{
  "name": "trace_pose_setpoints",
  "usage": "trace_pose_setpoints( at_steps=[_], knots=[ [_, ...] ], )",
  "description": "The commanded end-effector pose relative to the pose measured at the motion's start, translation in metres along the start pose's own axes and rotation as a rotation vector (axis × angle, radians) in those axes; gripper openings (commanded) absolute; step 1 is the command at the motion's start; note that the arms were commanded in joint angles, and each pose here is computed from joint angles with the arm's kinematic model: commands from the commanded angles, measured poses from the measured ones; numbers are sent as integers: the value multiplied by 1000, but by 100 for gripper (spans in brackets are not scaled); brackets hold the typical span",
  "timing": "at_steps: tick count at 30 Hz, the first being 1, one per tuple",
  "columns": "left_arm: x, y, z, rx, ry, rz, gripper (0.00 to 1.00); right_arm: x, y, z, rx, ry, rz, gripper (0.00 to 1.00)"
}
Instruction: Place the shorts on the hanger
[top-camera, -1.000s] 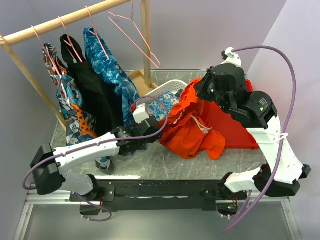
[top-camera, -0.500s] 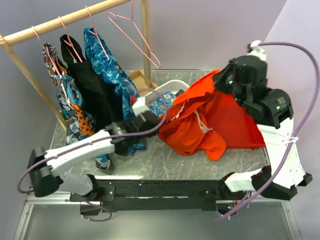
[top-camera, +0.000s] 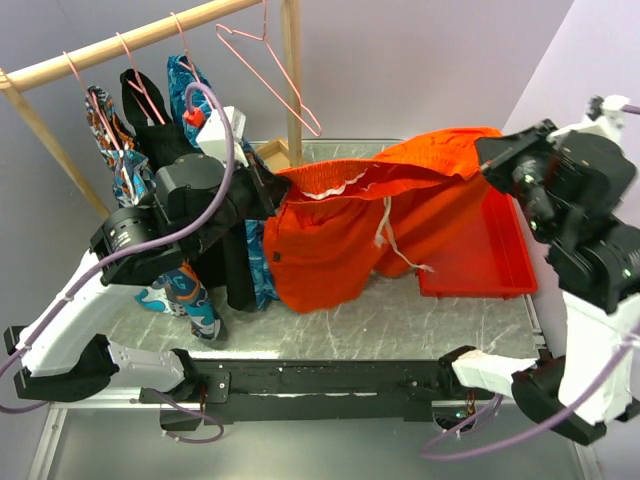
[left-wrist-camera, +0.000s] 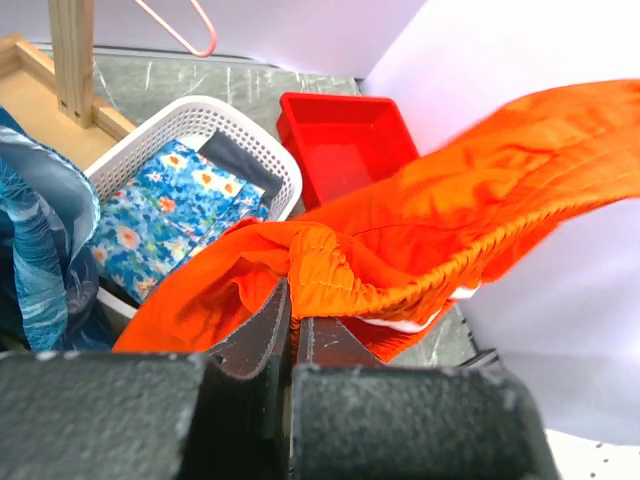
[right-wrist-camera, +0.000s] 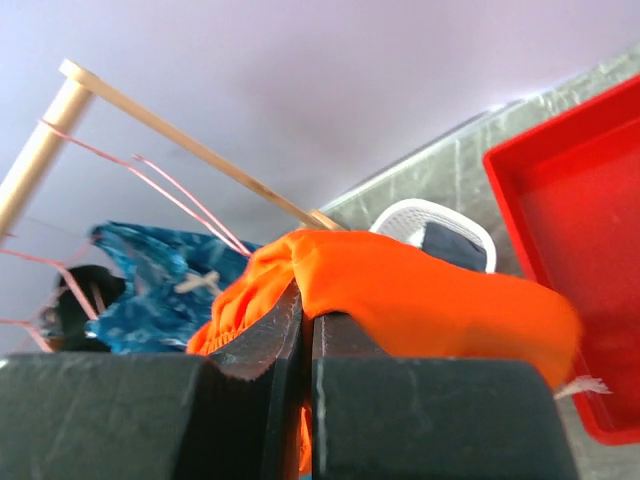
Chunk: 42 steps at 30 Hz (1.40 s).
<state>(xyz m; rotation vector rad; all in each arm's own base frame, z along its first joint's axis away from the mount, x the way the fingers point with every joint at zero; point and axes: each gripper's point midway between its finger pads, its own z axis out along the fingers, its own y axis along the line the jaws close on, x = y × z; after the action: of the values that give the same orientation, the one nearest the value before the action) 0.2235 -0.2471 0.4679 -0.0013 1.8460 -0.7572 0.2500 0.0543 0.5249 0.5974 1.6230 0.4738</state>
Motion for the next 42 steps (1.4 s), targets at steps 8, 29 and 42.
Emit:
trace_pose_setpoints(
  at_steps=[8,29,42],
  knots=[
    [88,12,40,8,205,75,1,28,-50,34,144,-56,16,0],
    [216,82,109,-207,336,154,61,203,-187,131,290,389,90,97],
    [46,39,92,-286,-26,92,66,201,-130,117,188,408,-31,100]
  ],
)
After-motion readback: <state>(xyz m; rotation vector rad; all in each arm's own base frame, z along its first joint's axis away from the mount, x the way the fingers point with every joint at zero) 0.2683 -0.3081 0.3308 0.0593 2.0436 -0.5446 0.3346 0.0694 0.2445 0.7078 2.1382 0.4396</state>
